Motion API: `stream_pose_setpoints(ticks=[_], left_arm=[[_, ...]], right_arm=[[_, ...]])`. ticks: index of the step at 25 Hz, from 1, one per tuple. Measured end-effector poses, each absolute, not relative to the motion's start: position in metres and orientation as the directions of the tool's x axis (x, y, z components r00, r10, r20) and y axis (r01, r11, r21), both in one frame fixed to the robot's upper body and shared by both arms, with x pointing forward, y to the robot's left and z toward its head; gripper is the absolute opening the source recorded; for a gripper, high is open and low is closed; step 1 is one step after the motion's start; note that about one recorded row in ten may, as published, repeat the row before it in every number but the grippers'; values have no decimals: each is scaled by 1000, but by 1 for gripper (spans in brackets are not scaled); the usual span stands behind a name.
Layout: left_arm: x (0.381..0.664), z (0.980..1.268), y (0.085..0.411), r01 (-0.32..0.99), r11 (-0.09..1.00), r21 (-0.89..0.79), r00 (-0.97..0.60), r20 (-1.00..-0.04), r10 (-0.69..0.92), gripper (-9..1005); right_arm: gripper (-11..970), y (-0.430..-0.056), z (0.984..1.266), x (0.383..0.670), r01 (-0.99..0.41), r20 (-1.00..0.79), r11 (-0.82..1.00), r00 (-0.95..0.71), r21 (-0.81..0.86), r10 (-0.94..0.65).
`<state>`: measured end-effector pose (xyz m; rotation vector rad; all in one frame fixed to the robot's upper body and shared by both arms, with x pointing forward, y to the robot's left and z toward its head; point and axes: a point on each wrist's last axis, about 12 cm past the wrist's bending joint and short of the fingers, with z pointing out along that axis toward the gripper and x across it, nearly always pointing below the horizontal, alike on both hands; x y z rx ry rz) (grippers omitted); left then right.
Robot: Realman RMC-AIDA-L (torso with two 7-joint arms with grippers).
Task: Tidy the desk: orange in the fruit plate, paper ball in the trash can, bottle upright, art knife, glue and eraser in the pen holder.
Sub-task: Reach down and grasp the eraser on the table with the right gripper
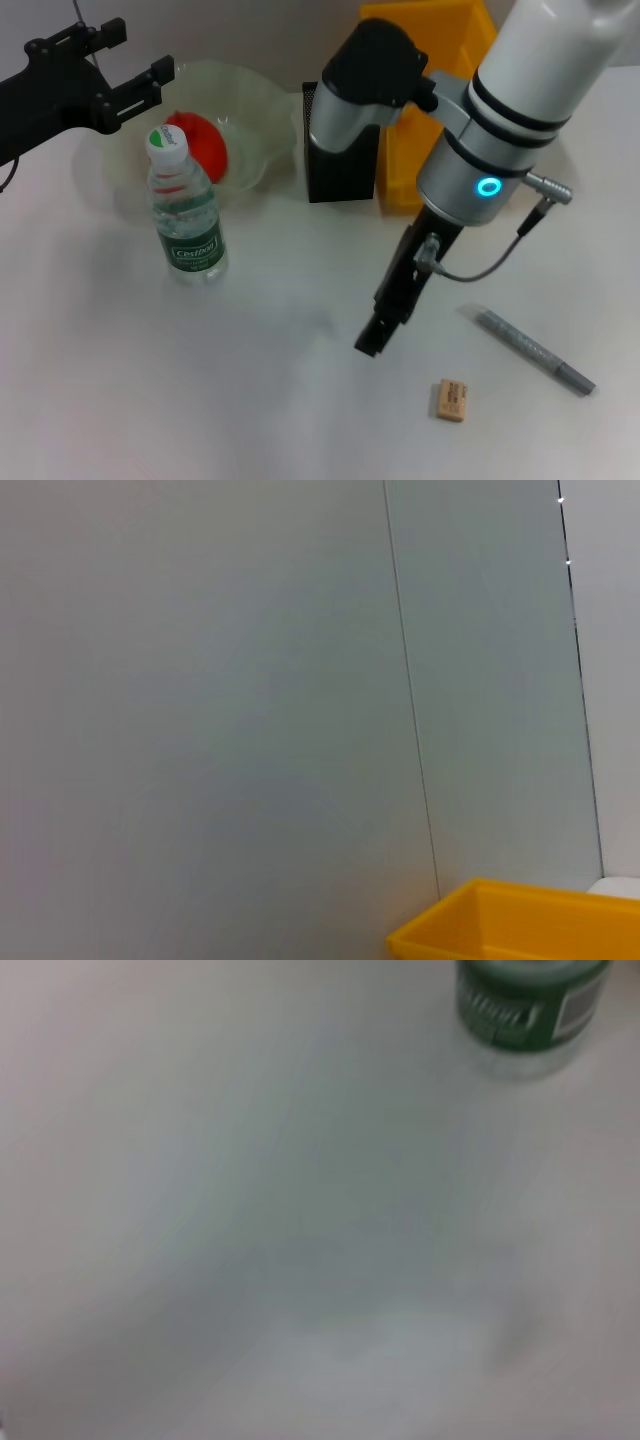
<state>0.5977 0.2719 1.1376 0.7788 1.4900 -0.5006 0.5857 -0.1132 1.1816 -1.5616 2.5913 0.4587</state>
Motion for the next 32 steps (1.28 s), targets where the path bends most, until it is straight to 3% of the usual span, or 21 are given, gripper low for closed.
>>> stream_pose_setpoints(ticks=[14, 32], left_arm=[[599, 1134, 273, 717, 683, 142, 36, -985, 168, 686], [602, 1135, 271, 710, 686, 157, 53, -984, 170, 685]], right_arm=[[694, -127, 1180, 570, -828, -19, 517, -533, 216, -846], [693, -118, 1149, 562, -882, 119, 448, -434, 145, -893]])
